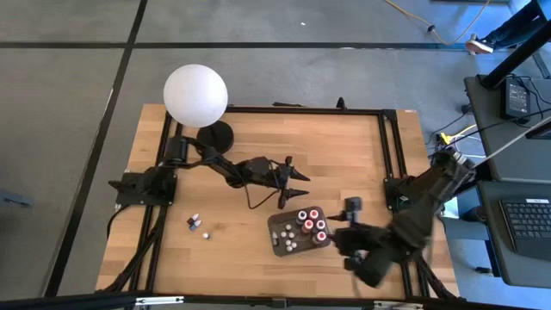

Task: Pick & Place food coloring
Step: Put the small food coloring bottle into the black bin

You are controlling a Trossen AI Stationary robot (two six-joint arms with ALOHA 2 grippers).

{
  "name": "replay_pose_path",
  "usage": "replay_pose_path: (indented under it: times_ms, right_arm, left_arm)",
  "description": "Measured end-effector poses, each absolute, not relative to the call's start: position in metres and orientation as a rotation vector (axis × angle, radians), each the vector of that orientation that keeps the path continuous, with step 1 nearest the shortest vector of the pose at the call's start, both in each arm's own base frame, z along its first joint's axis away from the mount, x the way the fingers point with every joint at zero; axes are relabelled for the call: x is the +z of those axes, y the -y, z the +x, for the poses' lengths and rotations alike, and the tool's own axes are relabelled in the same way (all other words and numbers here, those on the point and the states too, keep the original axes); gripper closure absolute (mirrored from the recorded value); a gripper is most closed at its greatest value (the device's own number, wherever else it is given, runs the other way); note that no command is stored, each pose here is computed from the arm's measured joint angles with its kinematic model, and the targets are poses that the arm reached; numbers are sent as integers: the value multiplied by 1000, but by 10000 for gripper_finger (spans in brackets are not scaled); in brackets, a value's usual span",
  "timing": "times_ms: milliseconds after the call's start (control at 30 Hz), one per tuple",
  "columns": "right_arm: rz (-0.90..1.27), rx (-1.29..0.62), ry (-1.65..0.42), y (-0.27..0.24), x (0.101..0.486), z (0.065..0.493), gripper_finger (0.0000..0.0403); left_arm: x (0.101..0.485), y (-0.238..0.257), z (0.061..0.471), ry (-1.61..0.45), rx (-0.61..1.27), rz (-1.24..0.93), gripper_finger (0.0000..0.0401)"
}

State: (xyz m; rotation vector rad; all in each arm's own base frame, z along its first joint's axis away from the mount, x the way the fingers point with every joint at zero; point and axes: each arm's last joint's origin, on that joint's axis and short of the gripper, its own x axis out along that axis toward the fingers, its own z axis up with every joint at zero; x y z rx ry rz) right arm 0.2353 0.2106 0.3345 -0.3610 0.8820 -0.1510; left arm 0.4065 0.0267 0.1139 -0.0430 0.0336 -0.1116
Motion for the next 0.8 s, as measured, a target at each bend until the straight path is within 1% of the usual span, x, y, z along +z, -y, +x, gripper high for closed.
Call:
replay_pose_path:
  times_ms: [67, 133, 200, 300, 433, 533, 667, 800]
  right_arm:
    - [-385, -199, -794, -213, 331, 216, 170]
    - [-374, -249, -733, -213, 323, 203, 170]
    - [-358, -281, -708, -208, 314, 191, 170]
    - [-305, -341, -681, -197, 298, 181, 170]
    - [-299, -414, -648, -185, 271, 174, 170]
    - [-297, -457, -626, -178, 250, 169, 170]
    - [-243, -484, -613, -174, 231, 166, 170]
    - [-230, -482, -606, -172, 217, 165, 170]
  left_arm:
    - [131, -25, 397, -20, -131, -45, 184]
    - [147, -20, 387, -51, -135, -46, 184]
    - [160, -14, 375, -146, -148, -46, 184]
    - [183, 1, 354, -341, -151, -52, 184]
    - [207, 29, 316, -578, -21, -60, 184]
    - [226, 51, 284, -683, 35, -111, 184]
    - [238, 74, 246, -814, 70, -271, 184]
    - [232, 93, 217, -967, 172, -364, 184]
